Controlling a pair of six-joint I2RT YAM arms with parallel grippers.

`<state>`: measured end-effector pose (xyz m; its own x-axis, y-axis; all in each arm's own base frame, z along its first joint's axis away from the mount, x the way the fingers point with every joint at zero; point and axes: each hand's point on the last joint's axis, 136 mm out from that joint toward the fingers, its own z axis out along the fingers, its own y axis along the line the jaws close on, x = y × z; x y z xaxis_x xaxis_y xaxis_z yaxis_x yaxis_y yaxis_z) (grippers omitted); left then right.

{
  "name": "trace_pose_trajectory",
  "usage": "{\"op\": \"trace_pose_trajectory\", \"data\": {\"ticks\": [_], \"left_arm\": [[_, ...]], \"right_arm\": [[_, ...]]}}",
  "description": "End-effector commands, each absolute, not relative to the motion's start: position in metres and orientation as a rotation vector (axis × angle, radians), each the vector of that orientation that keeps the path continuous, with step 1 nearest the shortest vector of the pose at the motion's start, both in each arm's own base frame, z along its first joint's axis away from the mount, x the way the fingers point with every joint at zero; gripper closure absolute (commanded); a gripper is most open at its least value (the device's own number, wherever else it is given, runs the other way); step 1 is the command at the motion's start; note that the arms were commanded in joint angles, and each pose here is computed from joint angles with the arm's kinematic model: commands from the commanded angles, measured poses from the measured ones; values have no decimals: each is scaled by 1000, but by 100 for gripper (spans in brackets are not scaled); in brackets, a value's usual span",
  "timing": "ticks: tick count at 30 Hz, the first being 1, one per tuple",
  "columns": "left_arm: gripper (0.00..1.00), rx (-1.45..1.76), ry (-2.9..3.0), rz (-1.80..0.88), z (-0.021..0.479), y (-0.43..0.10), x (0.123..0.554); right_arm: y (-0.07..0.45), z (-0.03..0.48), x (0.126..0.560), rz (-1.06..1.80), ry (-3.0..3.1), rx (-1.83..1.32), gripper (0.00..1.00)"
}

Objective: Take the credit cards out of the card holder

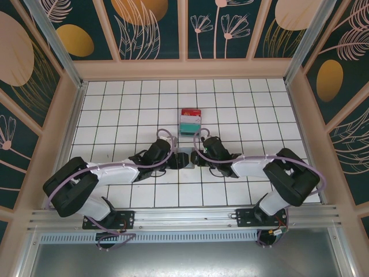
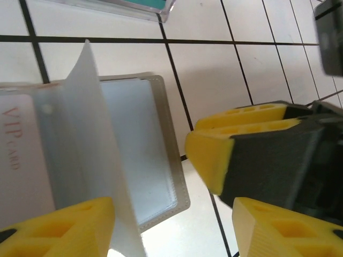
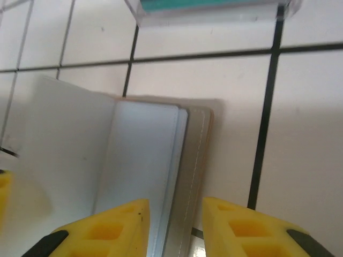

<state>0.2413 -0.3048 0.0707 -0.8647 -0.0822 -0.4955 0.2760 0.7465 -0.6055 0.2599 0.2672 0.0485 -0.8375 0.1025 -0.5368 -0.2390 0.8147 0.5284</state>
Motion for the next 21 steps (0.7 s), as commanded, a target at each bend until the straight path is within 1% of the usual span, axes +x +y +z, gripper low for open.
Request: {"op": "trace_pose_trajectory", "data": {"ticks": [1, 2, 8, 14, 19, 21], "left_arm": [[40, 183, 2410, -978, 79, -317, 245], [40, 182, 2406, -983, 80, -319, 246], [51, 129, 2377, -916, 89, -307, 253], [55, 107, 2351, -834, 96, -288, 255], [57, 60, 2356, -767, 88, -261, 256], [59, 44, 2361, -739, 83, -250, 255]], "right_arm": [[251, 56, 263, 777, 2412, -27, 68], [249, 58, 263, 775, 2408, -18, 68], [251, 66, 261, 819, 2394, -10, 68], [256, 77, 262, 857, 2378, -11, 67], [269, 88, 261, 909, 2368, -42, 67], [279, 92, 259, 945, 2367, -68, 68]]}}
